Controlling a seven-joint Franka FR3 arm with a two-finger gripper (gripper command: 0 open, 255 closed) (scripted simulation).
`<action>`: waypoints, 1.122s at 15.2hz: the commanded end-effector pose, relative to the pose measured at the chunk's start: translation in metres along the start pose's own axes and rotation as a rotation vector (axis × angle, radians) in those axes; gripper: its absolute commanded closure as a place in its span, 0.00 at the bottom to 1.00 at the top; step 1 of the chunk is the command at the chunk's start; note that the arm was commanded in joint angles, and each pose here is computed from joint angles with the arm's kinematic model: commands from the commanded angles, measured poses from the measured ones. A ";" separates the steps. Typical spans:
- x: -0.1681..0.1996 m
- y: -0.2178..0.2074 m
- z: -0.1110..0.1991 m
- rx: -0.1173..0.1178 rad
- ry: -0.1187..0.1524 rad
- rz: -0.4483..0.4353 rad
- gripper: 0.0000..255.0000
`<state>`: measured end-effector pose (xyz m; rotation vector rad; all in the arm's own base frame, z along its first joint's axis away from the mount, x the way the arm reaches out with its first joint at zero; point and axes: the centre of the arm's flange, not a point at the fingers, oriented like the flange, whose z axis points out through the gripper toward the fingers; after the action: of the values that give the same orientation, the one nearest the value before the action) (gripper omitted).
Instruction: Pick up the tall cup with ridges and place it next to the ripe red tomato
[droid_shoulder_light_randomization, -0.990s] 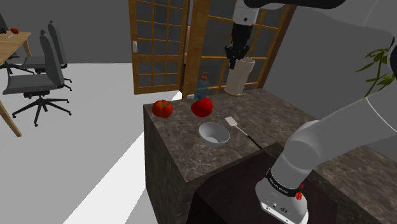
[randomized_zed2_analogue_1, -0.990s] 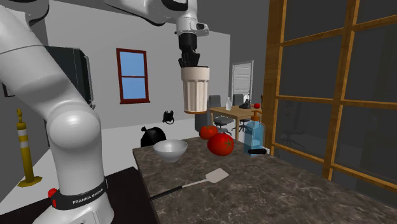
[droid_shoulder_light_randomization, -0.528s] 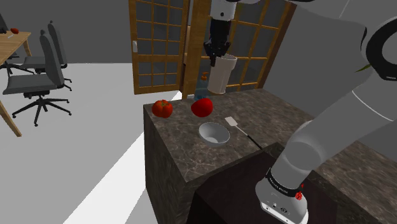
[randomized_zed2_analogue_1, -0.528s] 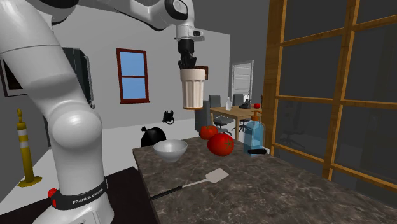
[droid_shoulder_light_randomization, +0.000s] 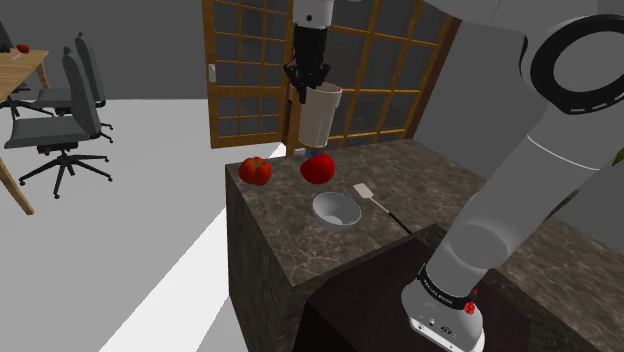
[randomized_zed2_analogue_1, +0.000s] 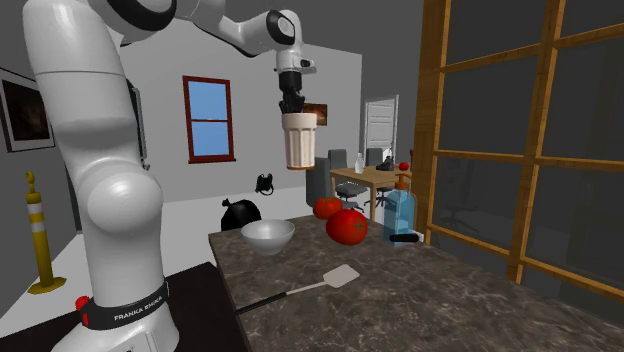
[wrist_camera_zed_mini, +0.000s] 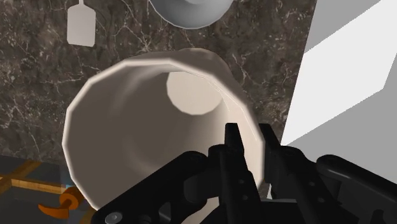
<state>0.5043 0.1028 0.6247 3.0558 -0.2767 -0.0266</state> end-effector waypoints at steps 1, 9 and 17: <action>0.001 -0.005 0.009 0.001 0.001 0.001 1.00; 0.001 -0.008 0.051 0.001 0.001 0.001 1.00; 0.002 -0.011 0.093 0.001 0.001 0.001 1.00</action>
<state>0.5052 0.1075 0.5367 3.0561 -0.2779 -0.0268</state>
